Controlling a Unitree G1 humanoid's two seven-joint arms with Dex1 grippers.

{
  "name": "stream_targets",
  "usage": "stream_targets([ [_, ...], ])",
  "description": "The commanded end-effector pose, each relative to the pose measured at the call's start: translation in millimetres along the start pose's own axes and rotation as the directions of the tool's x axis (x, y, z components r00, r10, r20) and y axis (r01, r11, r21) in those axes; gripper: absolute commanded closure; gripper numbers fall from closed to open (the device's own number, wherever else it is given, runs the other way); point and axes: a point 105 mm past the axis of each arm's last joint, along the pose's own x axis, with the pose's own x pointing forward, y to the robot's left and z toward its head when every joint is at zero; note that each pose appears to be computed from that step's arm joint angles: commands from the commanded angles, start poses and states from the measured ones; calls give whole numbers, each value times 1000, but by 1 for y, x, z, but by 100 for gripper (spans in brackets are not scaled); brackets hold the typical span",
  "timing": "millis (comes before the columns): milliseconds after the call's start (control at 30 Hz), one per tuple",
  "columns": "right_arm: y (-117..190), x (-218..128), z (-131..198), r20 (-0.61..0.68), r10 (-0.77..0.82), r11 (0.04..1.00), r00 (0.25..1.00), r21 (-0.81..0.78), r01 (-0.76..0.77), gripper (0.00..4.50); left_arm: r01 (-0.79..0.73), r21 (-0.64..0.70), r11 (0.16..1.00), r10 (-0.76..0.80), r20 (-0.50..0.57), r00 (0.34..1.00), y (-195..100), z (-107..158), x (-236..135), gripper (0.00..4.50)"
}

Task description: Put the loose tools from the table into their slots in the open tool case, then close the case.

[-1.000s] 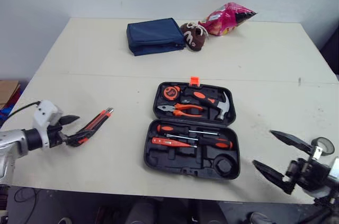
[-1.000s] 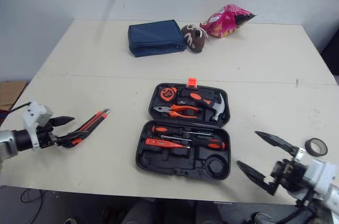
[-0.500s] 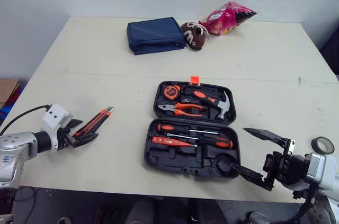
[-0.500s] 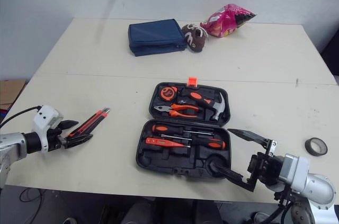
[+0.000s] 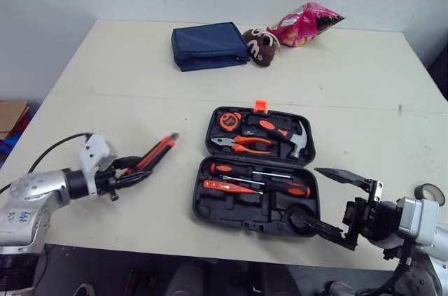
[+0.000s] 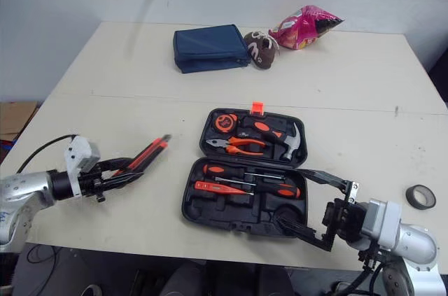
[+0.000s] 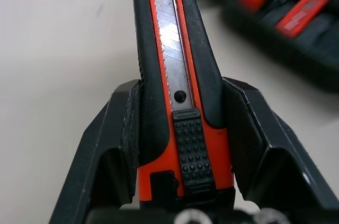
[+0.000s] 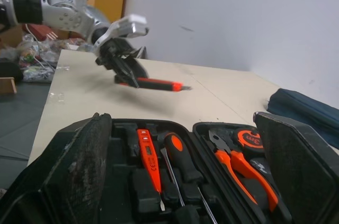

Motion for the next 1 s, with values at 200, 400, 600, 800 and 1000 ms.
stream_targets([
  [200, 5, -11, -6, -62, 79, 997, 995, 29, -78, 0, 563, 253, 786, -538, -168, 826, -91, 37, 73, 294],
  [400, 8, -12, -8, -102, 90, 993, 991, 81, -81, 0, 632, 257, 731, -568, -284, 772, -102, 31, 99, 294],
  [600, 10, -16, -5, -132, 90, 992, 987, 97, -78, 0, 656, 263, 708, -561, -354, 748, -109, 21, 112, 294],
  [800, 10, -16, -5, -139, 82, 992, 987, 102, -68, 0, 628, 291, 721, -523, -366, 770, -107, 21, 124, 294],
  [1000, 11, -18, -9, -147, 78, 992, 986, 110, -62, 0, 615, 283, 736, -505, -374, 777, -105, 21, 129, 294],
])
